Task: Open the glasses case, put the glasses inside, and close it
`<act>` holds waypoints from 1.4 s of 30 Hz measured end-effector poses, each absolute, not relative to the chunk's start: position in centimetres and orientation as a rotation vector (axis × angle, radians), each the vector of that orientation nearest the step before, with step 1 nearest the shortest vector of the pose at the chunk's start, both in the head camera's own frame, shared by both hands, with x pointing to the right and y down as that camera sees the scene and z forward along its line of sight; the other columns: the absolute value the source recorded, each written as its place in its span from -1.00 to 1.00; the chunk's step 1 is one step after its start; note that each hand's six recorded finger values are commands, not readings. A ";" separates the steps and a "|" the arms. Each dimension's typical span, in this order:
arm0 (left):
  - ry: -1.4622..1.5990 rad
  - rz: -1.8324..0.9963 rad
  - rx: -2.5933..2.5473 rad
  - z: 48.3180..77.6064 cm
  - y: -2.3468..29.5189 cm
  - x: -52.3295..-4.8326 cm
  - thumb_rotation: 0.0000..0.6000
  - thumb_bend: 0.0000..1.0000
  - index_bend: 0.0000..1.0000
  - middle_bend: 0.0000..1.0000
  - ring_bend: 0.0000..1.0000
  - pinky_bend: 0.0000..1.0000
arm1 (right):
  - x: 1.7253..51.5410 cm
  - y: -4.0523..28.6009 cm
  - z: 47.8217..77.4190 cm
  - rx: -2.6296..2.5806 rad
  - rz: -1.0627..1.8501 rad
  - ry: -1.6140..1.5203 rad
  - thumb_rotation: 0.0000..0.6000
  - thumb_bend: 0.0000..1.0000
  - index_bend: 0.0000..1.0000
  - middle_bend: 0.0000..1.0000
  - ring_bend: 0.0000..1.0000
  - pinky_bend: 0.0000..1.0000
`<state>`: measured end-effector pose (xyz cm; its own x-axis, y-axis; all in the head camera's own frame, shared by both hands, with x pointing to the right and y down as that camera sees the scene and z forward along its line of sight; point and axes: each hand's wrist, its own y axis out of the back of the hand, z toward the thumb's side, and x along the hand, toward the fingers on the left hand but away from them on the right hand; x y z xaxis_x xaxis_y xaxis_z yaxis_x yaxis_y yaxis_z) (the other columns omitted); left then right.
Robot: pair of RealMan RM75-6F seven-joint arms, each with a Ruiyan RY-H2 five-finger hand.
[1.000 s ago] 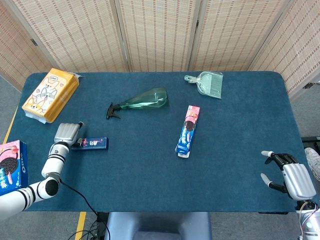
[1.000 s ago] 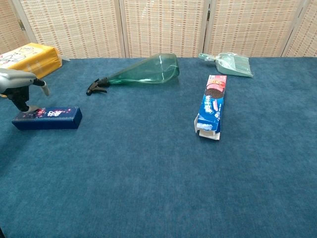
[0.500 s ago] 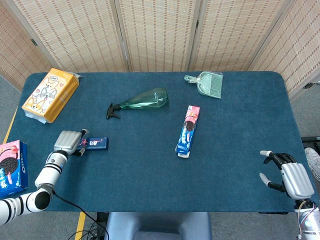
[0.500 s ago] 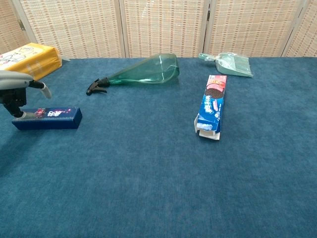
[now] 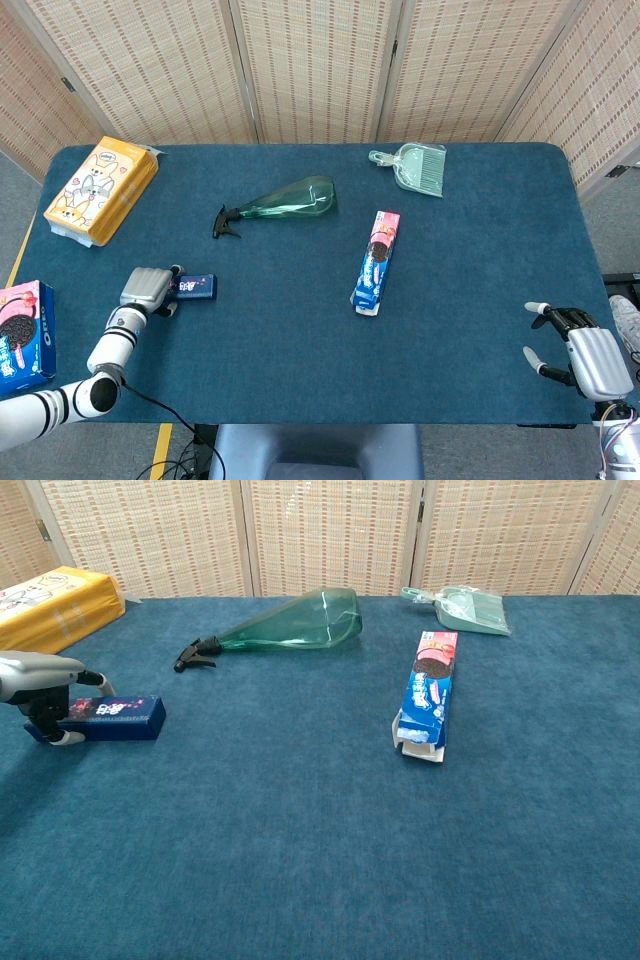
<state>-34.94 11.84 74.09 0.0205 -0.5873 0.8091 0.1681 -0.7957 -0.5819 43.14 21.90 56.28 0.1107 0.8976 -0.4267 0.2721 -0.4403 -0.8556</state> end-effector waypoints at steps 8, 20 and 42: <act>0.493 -1.809 -1.750 74.4 11.5 -34.9 1.00 -0.21 0.03 0.97 0.92 1.00 | 43.1 21.9 56.3 -1.797 1.350 -1.137 1.00 -0.42 -0.50 -0.11 -0.31 -0.50; 0.609 -1.743 -1.759 72.2 11.4 -34.8 1.00 -0.41 -0.98 0.53 0.46 0.80 | 42.9 21.5 56.5 -1.807 1.347 -1.128 1.00 -0.42 -0.50 -0.11 -0.31 -0.48; 1.038 -1.598 -1.526 60.6 19.0 -41.6 1.00 -0.41 -0.74 -0.17 -0.29 0.06 | 42.6 20.0 57.0 -1.837 1.339 -1.080 1.00 -0.42 -0.50 -0.13 -0.34 -0.48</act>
<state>-41.62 19.00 60.64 -0.0753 -0.8909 0.4479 -0.0471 -0.4455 -0.8940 42.56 19.98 57.05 0.1539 0.8785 -0.4523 0.2559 -0.4776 -0.8405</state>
